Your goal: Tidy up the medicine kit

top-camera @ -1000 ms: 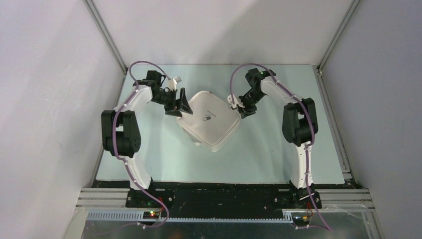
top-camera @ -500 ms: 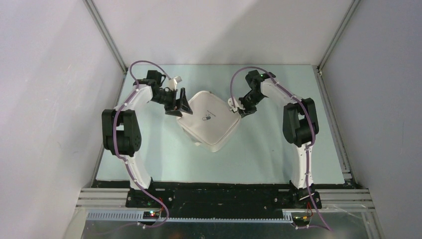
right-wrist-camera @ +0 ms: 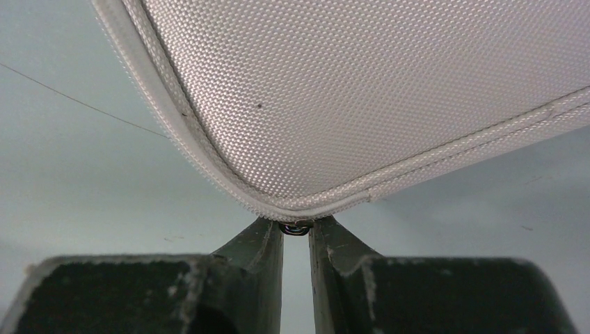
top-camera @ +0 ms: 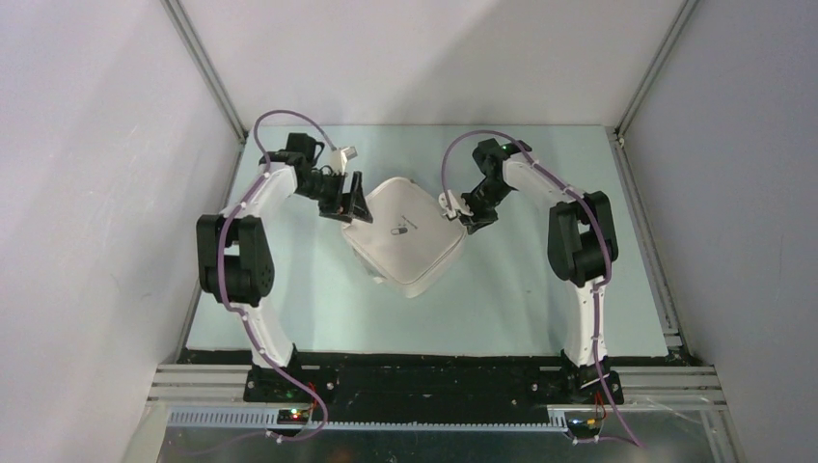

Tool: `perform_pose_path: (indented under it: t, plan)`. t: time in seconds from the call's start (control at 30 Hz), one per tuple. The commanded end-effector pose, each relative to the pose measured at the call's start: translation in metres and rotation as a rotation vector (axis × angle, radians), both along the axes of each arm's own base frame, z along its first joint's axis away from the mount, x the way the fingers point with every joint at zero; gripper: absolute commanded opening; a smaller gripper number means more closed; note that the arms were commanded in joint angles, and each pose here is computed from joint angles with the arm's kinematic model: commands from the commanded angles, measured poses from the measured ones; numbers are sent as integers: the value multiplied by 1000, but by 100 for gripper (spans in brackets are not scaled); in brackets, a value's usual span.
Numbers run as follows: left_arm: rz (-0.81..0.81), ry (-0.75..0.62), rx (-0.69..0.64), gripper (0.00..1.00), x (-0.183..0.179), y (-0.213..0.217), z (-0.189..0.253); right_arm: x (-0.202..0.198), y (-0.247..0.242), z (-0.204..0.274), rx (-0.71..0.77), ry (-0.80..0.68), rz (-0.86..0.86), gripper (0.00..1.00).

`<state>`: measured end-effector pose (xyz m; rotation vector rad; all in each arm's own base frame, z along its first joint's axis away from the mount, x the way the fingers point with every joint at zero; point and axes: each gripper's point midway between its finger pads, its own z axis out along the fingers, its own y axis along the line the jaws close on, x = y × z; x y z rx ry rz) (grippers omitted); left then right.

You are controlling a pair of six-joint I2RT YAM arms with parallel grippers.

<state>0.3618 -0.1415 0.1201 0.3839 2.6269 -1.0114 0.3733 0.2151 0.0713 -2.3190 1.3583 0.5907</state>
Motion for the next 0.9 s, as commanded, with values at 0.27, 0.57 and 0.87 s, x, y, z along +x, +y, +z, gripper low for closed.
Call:
perform_pose_path:
  t: [0.27, 0.57, 0.87]
  plan:
    - [-839, -1032, 378, 97, -31, -1, 72, -31, -24, 20, -102, 261, -403, 0]
    - [-1263, -1349, 379, 97, -65, -48, 12, -11, -31, 13, -174, 268, -522, 0]
    - [-1358, -1471, 310, 94, -66, -95, -6, -10, -34, 14, -189, 254, -520, 0]
